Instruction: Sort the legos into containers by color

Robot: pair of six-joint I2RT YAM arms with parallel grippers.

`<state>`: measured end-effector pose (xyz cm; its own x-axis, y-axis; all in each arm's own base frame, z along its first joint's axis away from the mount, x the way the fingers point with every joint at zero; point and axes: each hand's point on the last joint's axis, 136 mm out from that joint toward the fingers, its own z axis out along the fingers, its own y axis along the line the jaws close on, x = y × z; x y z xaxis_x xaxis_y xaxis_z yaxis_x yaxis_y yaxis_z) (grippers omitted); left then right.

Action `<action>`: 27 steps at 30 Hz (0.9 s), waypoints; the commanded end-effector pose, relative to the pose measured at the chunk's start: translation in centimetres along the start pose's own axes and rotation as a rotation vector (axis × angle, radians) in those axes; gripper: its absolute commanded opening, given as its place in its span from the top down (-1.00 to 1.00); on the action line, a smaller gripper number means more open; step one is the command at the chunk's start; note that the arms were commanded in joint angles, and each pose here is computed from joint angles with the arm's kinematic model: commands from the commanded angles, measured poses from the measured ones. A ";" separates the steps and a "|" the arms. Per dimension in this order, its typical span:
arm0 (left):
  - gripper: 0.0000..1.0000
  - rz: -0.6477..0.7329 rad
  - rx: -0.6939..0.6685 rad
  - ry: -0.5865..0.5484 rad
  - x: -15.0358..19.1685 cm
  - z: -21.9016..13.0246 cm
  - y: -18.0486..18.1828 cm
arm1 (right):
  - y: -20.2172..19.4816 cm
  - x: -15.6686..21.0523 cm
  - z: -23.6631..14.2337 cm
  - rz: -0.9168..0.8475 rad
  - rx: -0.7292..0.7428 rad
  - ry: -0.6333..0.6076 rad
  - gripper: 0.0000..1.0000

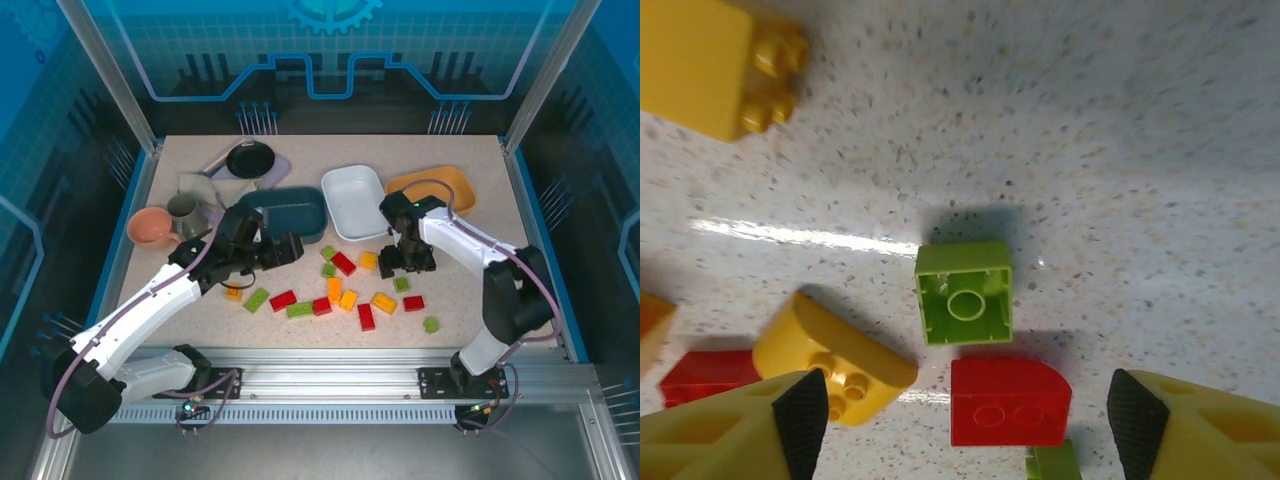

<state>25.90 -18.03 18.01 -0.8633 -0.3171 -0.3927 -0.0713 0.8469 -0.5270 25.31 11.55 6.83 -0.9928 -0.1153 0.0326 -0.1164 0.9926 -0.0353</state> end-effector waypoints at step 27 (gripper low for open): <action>-0.87 0.044 0.221 0.133 2.4 1.8 -5.9 | -1.4 -0.4 3.0 0.077 -0.023 0.024 0.40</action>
<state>25.32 -23.84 17.99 -0.9203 -0.2151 -0.3267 0.0530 0.7589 -0.6491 24.73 10.76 1.69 -0.9894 -0.0595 0.1323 -0.0599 0.9982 0.0006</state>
